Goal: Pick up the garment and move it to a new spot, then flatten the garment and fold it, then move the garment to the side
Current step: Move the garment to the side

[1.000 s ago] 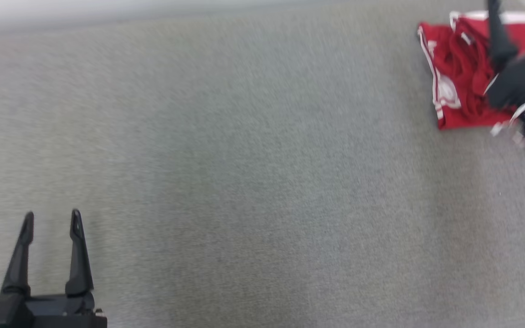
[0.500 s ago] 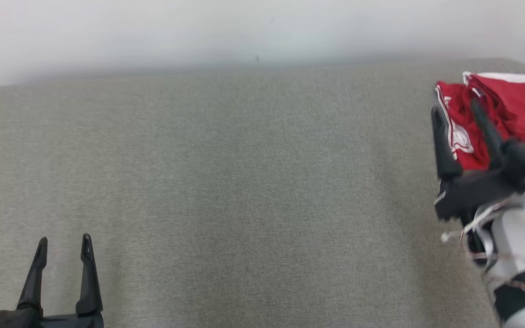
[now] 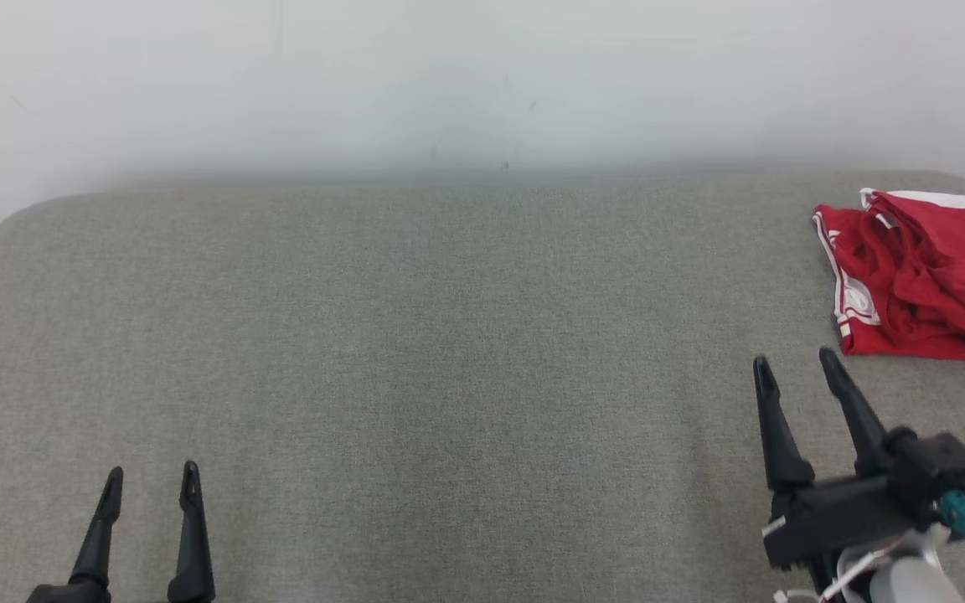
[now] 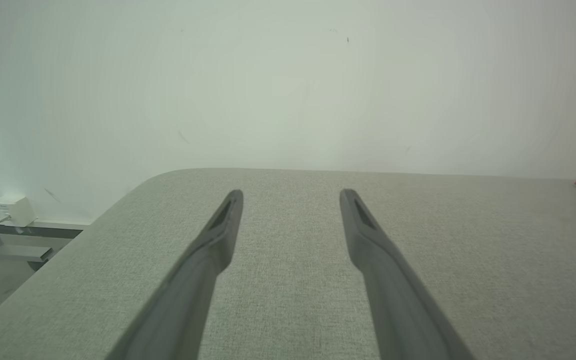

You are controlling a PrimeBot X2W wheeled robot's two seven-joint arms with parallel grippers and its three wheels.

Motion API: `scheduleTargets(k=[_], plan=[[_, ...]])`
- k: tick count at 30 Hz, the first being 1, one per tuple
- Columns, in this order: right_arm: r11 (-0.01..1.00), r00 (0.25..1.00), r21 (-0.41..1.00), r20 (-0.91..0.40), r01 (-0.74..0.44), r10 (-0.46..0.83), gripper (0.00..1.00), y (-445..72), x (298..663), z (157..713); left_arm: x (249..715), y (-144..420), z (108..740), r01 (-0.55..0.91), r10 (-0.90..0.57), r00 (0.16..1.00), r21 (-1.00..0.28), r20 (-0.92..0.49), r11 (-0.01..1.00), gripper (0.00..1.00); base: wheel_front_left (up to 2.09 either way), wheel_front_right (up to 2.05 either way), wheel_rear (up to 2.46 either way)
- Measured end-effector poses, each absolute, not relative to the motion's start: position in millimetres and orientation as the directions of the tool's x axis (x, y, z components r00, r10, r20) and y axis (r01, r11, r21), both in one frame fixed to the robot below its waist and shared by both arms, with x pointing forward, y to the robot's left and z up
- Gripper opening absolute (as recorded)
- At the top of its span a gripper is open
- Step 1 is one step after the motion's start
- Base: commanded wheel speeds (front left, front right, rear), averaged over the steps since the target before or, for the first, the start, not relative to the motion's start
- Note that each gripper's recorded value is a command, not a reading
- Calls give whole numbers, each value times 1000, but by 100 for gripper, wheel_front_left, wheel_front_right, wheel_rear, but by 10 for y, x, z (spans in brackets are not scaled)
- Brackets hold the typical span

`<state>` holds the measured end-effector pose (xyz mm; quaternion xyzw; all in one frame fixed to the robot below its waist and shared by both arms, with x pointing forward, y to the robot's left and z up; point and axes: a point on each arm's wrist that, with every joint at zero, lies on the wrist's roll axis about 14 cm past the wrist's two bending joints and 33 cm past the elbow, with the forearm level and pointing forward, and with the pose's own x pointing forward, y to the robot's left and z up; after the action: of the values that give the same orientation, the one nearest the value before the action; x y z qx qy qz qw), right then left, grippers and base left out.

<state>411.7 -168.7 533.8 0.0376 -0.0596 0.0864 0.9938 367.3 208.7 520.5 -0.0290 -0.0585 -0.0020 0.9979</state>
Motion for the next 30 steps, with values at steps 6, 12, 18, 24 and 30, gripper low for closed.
scheduleTargets(k=[6, 12, 18, 24, 30], plan=[[981, 984, 101, 88, -165, 157, 100, -1635, 3863, 5189, 3584, 2094, 5186, 2, 5, 994, -66, 112, 998, 100, 0, 0, 0], [982, 988, 123, 71, -146, 138, 100, -1653, 3624, 5126, 3482, 2089, 5138, -2, 10, 995, -78, 98, 997, 100, 0, 0, 0], [984, 992, 133, 61, -122, 115, 100, -1714, 3508, 5100, 3464, 2065, 5080, 1, 6, 997, -89, 78, 996, 100, 0, 0, 0], [983, 993, 143, 52, -113, 106, 100, -1727, 3484, 5065, 3455, 2062, 5045, 1, 4, 998, -86, 64, 996, 100, 0, 0, 0], [983, 993, 147, 47, -110, 104, 100, -1729, 3476, 5048, 3454, 2069, 5033, -2, 6, 998, -83, 57, 997, 100, 0, 0, 0]])
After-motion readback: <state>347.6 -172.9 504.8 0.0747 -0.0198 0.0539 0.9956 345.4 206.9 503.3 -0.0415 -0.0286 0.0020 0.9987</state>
